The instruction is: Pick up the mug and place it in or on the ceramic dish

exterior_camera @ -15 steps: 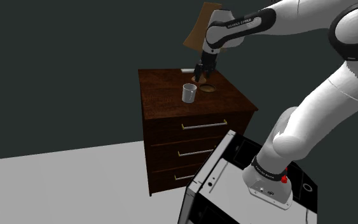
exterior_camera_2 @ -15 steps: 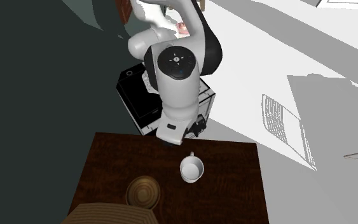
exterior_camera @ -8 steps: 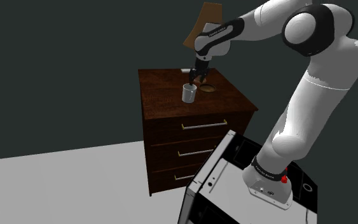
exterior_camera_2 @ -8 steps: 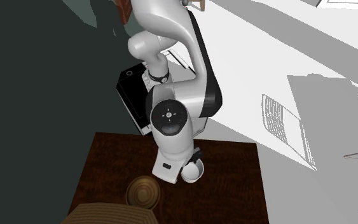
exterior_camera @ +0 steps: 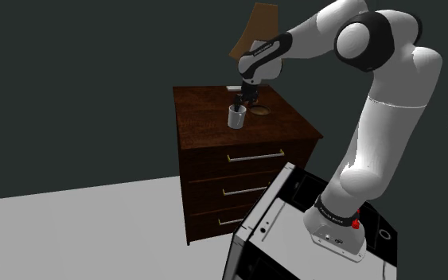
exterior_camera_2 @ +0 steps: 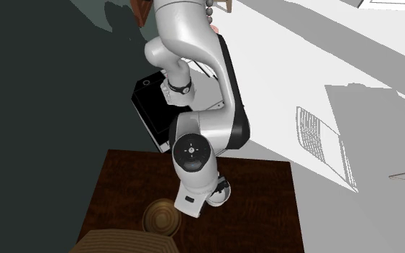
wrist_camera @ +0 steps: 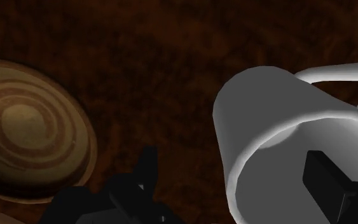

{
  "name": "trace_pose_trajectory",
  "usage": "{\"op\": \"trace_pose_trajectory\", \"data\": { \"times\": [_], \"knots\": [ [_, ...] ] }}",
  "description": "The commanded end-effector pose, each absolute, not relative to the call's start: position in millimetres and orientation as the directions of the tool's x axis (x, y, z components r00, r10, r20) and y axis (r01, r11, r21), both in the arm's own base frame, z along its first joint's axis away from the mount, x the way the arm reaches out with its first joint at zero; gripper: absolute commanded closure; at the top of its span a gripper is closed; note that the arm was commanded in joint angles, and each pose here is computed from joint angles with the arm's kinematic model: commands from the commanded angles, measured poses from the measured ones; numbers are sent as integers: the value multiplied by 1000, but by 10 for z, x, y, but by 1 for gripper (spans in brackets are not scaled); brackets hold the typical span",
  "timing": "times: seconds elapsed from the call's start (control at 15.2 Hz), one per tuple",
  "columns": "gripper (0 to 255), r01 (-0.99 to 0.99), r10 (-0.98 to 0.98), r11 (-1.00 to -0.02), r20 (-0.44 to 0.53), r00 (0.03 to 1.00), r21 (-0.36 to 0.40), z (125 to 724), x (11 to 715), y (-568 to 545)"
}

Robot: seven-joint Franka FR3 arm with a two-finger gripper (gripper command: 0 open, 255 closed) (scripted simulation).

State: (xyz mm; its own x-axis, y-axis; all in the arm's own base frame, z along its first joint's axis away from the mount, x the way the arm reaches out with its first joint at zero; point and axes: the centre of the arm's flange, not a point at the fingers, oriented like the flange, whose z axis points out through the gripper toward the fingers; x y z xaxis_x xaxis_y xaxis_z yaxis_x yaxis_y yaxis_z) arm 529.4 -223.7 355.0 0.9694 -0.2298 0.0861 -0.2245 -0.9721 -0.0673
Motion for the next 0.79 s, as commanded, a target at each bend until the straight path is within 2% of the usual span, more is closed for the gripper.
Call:
{"op": "trace_pose_trajectory", "data": {
  "times": [0.0, 0.46, 0.53, 0.73],
  "knots": [
    [0, -225, -230, -972, 87, 969, -67, 3471, 5302, -2233],
    [0, -225, -230, -972, 87, 969, -67, 3471, 5302, -2233],
    [255, -225, -230, -972, 87, 969, -67, 3471, 5302, -2233],
    [255, -225, -230, -972, 87, 969, -67, 3471, 5302, -2233]
  ]
}}
